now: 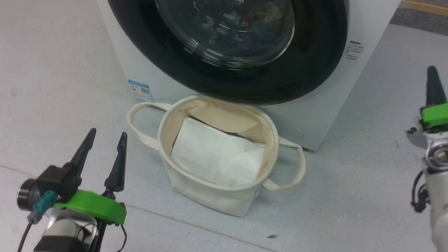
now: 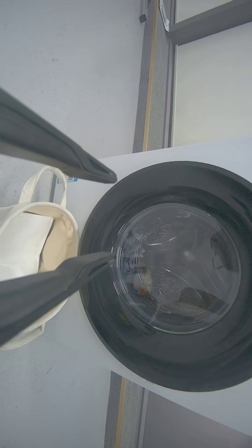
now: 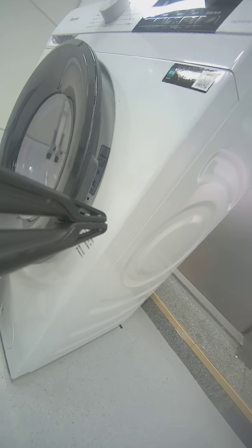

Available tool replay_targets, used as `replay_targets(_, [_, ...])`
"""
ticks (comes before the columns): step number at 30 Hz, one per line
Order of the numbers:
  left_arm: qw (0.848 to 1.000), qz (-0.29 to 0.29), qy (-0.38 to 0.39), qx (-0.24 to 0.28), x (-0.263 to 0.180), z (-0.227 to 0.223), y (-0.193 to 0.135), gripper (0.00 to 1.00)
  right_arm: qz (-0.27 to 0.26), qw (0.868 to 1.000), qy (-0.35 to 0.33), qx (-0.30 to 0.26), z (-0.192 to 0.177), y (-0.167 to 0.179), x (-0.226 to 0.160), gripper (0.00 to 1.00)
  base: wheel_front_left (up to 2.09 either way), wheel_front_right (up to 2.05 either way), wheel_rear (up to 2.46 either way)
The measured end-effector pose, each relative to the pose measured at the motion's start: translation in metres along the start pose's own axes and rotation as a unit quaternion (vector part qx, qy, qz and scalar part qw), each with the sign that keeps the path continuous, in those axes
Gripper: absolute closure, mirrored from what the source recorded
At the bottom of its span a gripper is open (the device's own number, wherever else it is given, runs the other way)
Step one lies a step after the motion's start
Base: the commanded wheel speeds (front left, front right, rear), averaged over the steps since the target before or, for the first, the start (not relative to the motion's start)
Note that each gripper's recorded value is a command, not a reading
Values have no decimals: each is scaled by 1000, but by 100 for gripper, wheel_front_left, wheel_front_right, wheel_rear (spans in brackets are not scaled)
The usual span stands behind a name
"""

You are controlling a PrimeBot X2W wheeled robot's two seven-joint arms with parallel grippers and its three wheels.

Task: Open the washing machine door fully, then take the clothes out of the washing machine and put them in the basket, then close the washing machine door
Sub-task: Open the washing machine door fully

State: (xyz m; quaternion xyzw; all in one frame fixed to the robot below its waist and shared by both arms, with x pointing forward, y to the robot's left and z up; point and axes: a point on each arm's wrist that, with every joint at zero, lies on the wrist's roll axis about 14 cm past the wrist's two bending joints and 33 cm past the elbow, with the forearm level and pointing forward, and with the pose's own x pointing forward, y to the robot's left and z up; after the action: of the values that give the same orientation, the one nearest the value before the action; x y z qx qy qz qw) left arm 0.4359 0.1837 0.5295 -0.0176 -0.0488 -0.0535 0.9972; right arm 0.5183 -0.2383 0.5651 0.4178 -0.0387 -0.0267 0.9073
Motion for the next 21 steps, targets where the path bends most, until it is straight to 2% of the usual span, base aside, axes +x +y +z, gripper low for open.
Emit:
replay_targets(7, [1000, 3, 11, 0, 7, -11, 4, 0, 14, 998, 51, 31, -6, 14, 37, 100, 0, 0, 0])
replay_targets(14, [1000, 8, 24, -1, 17, -23, 9, 0, 24, 989, 136, 49, -46, 25, 65, 100, 0, 0, 0])
replay_targets(21, [999, 8, 36, -9, 29, -38, 10, 0, 37, 984, 169, 43, -71, 37, 98, 100, 0, 0, 0])
